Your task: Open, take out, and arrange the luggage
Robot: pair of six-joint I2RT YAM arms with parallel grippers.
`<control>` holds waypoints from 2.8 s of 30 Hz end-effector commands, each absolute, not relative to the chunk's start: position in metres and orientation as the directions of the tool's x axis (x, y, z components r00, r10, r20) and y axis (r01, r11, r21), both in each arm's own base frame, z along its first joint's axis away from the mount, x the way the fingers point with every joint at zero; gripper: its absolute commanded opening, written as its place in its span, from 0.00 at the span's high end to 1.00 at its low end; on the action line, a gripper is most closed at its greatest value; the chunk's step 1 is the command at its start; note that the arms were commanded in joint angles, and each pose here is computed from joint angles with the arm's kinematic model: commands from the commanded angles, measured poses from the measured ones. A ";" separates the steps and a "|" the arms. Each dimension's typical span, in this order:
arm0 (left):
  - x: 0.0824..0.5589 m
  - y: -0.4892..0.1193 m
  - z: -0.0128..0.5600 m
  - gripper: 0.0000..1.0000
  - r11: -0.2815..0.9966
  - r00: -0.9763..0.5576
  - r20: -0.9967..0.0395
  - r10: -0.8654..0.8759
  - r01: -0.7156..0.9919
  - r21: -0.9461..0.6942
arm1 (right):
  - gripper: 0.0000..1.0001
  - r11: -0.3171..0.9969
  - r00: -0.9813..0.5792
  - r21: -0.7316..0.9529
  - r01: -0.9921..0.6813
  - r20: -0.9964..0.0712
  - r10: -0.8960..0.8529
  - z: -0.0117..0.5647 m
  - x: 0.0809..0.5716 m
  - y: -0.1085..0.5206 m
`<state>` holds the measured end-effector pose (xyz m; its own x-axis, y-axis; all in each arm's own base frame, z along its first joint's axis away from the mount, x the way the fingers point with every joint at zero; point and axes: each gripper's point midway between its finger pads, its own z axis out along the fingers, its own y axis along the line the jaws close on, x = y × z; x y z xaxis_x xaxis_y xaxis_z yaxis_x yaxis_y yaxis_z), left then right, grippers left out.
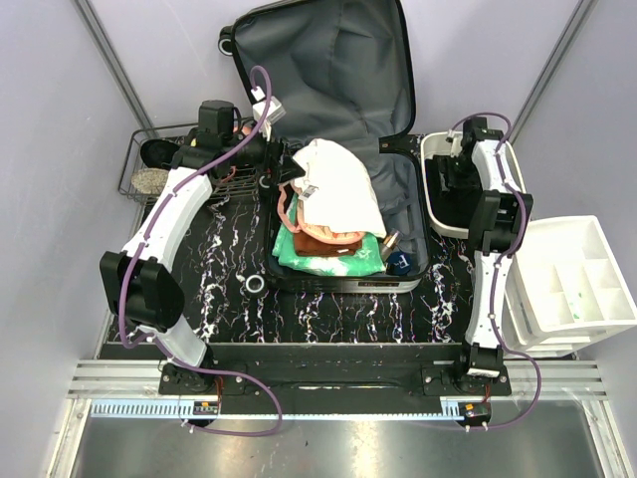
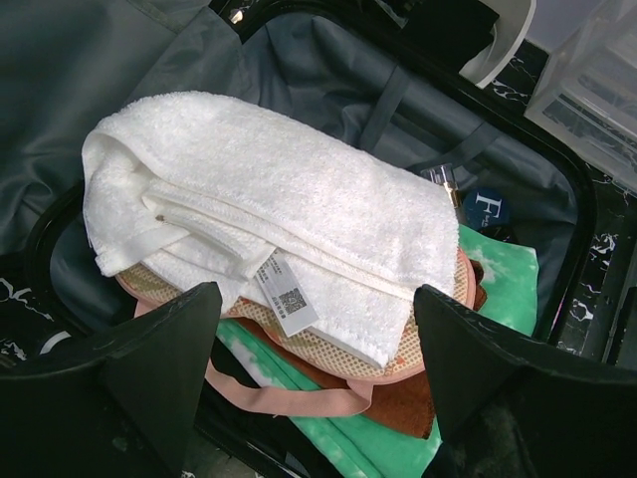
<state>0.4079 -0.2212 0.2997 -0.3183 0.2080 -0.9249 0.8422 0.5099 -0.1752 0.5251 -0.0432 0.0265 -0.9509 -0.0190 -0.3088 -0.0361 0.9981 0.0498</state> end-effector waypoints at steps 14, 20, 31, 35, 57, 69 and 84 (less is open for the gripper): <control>0.394 -0.209 0.302 0.18 0.455 -0.206 -0.932 0.297 0.889 -0.051 | 0.17 0.859 -0.533 0.054 -0.509 -0.803 -0.265 0.210 0.566 0.022; 0.387 -0.214 0.290 0.24 0.404 -0.196 -0.929 0.315 0.913 -0.055 | 0.13 0.605 -0.208 -0.094 -0.791 -0.888 -0.411 0.256 0.495 0.121; 0.379 -0.211 0.293 0.25 0.414 -0.198 -0.929 0.312 0.909 -0.055 | 0.16 0.239 0.015 -0.165 -0.957 -0.850 -0.527 0.206 0.388 0.255; 0.375 -0.210 0.290 0.25 0.415 -0.204 -0.927 0.315 0.908 -0.059 | 0.14 0.181 0.035 -0.163 -0.970 -0.829 -0.559 0.187 0.379 0.272; 0.363 -0.203 0.285 0.25 0.407 -0.180 -0.923 0.339 0.913 -0.028 | 0.00 -0.022 0.129 -0.149 -0.989 -0.757 -0.640 0.143 0.350 0.293; 0.366 -0.202 0.286 0.25 0.407 -0.170 -0.925 0.340 0.913 -0.018 | 0.37 0.229 0.071 -0.285 -0.931 -0.754 -0.653 0.151 0.423 0.299; 0.366 -0.200 0.287 0.25 0.401 -0.173 -0.927 0.333 0.916 -0.027 | 0.47 0.189 0.118 -0.303 -0.934 -0.761 -0.638 0.186 0.410 0.283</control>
<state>0.3727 -0.1977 0.2654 -0.2438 0.3553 -0.9024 0.8956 0.4395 -0.0689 0.3925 0.2933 0.1413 0.0162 -0.6611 -0.7501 -0.9658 0.1840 -0.1829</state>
